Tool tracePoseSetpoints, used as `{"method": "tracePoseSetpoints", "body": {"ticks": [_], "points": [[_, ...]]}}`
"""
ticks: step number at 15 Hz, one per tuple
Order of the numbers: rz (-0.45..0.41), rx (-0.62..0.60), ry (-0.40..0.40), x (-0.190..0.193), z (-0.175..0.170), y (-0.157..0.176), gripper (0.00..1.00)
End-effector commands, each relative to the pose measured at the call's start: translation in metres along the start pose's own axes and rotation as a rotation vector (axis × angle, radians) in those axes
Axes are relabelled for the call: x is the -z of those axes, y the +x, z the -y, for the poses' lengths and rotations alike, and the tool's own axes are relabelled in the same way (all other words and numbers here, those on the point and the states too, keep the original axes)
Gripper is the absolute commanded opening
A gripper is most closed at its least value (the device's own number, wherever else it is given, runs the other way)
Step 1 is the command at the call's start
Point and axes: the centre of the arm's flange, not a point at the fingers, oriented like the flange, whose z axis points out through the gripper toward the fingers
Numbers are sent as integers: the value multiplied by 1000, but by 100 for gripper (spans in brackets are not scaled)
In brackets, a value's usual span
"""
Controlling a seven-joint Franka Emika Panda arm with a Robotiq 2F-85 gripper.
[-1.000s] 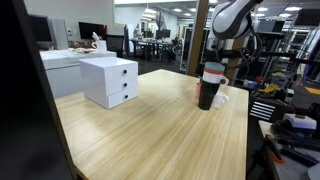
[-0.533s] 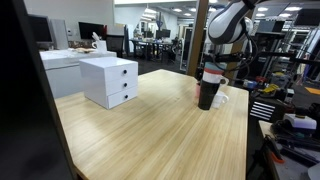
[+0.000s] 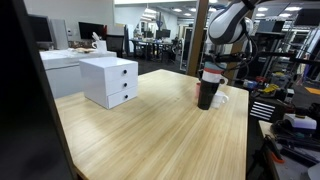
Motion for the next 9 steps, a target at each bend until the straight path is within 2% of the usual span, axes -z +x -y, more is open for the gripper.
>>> {"method": "tracePoseSetpoints", "body": {"ticks": [1,2,4,6,9], "points": [[10,-8,17,-2,-3,1,19],[11,-13,19,-2,-4,1,12],[12,-21,25,0,-6,0,4],[23,-31,36,3,-5,-4,2],[21,-8,23,22,1,-11,5]]}}
